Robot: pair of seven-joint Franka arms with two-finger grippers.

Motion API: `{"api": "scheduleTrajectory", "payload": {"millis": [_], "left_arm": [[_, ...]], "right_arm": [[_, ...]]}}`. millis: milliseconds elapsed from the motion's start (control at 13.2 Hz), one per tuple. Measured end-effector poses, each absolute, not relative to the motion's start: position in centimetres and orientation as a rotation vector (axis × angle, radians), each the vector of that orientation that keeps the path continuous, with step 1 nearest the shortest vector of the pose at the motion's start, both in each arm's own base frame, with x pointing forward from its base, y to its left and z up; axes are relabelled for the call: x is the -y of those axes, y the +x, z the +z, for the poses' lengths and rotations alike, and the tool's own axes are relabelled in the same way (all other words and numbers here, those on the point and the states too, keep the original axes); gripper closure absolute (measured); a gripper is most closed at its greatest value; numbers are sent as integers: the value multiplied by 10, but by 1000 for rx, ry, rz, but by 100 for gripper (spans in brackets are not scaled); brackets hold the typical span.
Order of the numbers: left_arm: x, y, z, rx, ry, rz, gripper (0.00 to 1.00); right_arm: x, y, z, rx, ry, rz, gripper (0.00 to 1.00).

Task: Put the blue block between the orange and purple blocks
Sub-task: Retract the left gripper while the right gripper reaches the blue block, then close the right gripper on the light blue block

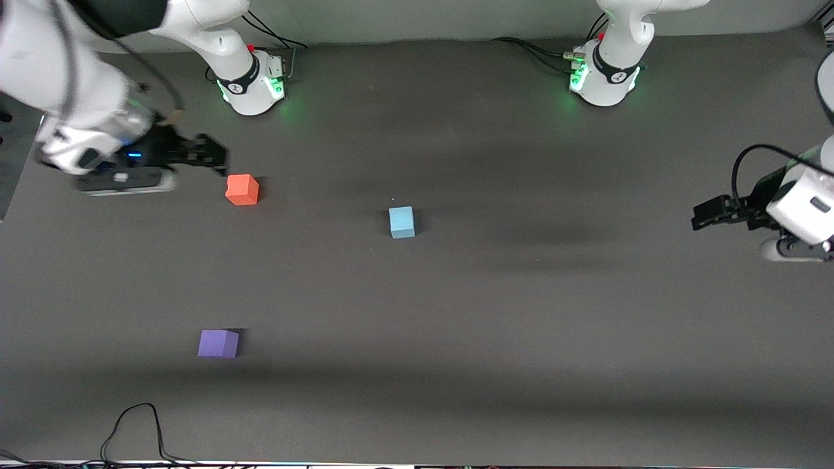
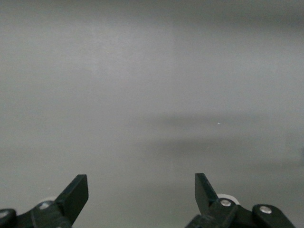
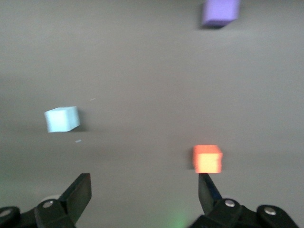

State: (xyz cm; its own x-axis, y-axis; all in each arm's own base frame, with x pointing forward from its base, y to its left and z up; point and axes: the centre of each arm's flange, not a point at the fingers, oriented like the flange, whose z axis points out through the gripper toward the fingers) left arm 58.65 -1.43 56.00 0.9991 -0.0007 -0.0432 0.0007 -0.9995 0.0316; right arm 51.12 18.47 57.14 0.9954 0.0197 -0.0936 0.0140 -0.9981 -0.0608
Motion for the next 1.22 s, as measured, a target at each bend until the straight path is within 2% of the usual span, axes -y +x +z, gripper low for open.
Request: {"api": "scheduleTrajectory", "payload": {"millis": [304, 608, 836, 1216], "left_arm": [[15, 568, 585, 7, 3121, -7, 0], [15, 562, 592, 83, 3124, 10, 0], [15, 560, 579, 106, 3123, -30, 0], [14, 560, 579, 96, 3131, -31, 0]], "right_arm": [[-305, 508, 499, 40, -3053, 142, 0], [-417, 480, 376, 84, -3075, 141, 0], [-423, 484, 291, 66, -3083, 113, 0], [-441, 470, 210, 109, -3097, 105, 0]]}}
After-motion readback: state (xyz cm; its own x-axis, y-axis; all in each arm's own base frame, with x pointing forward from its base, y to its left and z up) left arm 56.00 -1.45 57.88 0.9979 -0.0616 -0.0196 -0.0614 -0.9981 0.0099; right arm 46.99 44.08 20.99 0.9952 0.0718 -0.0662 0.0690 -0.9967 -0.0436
